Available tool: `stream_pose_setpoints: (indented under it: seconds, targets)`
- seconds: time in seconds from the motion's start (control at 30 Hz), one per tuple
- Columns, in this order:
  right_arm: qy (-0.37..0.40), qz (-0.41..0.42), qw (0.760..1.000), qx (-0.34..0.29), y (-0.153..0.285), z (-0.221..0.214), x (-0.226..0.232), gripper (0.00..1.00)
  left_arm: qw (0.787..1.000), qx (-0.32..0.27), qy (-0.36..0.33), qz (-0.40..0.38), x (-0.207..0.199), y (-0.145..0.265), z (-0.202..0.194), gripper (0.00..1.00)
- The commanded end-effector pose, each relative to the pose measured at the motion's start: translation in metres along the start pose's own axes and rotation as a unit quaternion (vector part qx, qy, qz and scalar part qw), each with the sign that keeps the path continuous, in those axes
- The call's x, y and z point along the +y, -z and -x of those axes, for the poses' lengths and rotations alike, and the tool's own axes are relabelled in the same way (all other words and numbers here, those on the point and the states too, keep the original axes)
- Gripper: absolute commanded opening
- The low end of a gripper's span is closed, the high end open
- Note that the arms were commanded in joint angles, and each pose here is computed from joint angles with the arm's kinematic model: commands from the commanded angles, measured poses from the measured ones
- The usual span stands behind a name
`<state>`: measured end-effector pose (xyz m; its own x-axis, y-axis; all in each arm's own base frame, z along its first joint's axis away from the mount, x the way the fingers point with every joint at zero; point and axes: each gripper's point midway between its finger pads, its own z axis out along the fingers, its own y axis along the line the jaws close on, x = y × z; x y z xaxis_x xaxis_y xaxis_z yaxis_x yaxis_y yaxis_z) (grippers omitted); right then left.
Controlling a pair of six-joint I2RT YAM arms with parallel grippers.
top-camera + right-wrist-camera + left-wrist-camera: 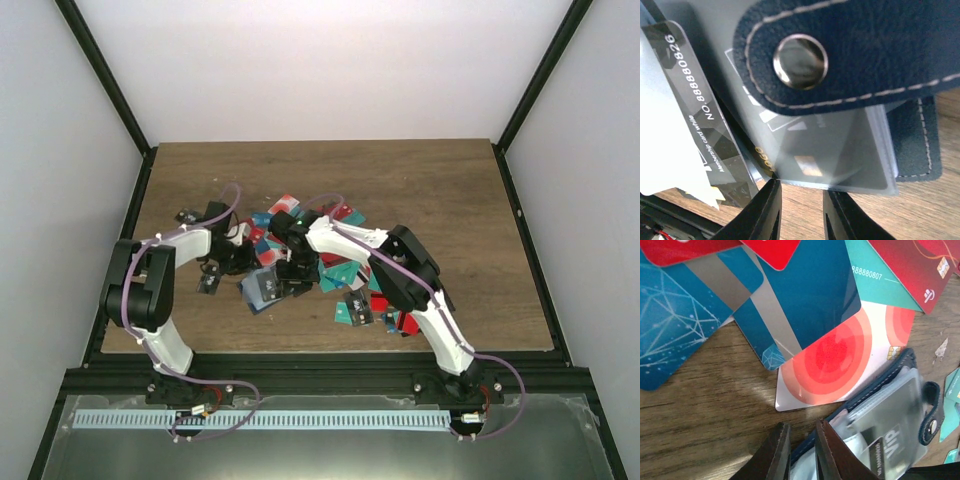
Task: Put the credit cards into the card holder
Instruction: Insert the credit card into the card holder.
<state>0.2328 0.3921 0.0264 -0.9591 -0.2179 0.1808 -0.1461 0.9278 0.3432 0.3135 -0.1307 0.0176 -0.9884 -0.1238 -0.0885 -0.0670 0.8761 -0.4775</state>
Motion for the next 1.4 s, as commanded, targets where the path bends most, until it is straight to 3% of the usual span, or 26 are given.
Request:
stream_pose_setpoints:
  seconds: [0.0, 0.2, 0.3, 0.4, 0.63, 0.87, 0.97, 1.2, 1.37]
  targets:
    - [0.001, 0.024, 1.000, 0.004, -0.004, 0.008, 0.017, 0.26, 0.999, 0.035, 0.026, 0.004, 0.010, -0.010, -0.030, 0.17]
    - [-0.006, 0.042, 0.999, 0.019, -0.008, 0.002, 0.022, 0.26, 0.998, 0.018, 0.041, 0.033, 0.018, 0.004, -0.036, 0.17]
    - [0.001, 0.042, 0.999, 0.022, -0.005, -0.002, 0.020, 0.26, 0.997, -0.021, 0.043, 0.062, 0.020, 0.024, -0.026, 0.18]
    - [0.016, 0.038, 0.999, 0.025, -0.002, -0.009, 0.015, 0.27, 0.992, -0.063, 0.057, 0.088, 0.022, 0.049, -0.016, 0.23]
    - [0.080, 0.060, 0.995, -0.010, 0.027, -0.015, 0.023, 0.29, 0.981, -0.109, 0.112, 0.119, 0.035, 0.086, -0.025, 0.23]
    - [0.133, 0.044, 0.988, -0.068, 0.049, 0.006, 0.034, 0.26, 0.974, -0.078, 0.167, 0.130, 0.053, 0.072, -0.062, 0.17]
    - [0.145, 0.031, 0.985, -0.090, 0.049, 0.018, 0.034, 0.17, 0.974, -0.061, 0.180, 0.120, 0.055, 0.058, -0.069, 0.12]
    - [0.168, 0.011, 0.980, -0.103, 0.036, 0.033, 0.037, 0.06, 0.972, -0.033, 0.212, 0.100, 0.061, 0.033, -0.088, 0.06]
    - [0.186, 0.002, 0.979, -0.090, 0.019, 0.027, 0.039, 0.04, 0.971, -0.031, 0.216, 0.099, 0.063, 0.029, -0.094, 0.06]
